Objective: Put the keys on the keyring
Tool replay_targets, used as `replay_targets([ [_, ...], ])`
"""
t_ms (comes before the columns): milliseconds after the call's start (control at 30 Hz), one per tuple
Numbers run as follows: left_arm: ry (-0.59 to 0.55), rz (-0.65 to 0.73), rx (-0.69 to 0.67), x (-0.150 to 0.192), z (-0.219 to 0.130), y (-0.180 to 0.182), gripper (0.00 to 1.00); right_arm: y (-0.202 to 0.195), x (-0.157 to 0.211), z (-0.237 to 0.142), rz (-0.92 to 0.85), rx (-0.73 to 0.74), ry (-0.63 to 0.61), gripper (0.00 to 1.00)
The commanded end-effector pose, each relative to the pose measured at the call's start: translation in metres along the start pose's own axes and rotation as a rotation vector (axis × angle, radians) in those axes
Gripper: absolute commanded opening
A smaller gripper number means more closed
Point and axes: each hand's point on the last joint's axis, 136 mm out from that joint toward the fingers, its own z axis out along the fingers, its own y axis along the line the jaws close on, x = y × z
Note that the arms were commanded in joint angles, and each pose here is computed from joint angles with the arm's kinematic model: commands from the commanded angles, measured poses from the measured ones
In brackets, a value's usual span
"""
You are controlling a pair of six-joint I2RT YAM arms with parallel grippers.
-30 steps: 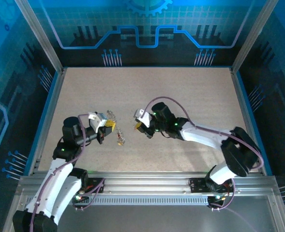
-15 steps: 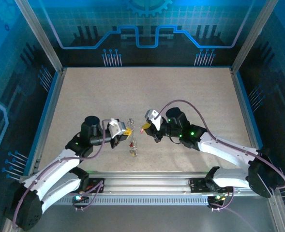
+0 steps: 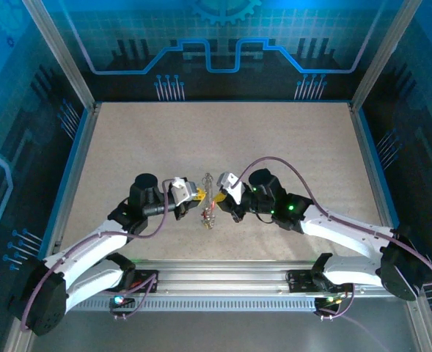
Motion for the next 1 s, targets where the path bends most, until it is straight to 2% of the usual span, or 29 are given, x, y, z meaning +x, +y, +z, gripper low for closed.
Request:
replay_targets([
  [0,-0.084,0.047,-0.017,-0.029,-0.001,0.005,0.0,-0.001,0.003,0.004,0.006,0.014,0.015,0.0],
  [967,-0.053,0.061,-0.044,-0.024,0.009,0.006,0.0,-0.012,-0.027,0.007,0.178,0.033,-0.038,0.0],
])
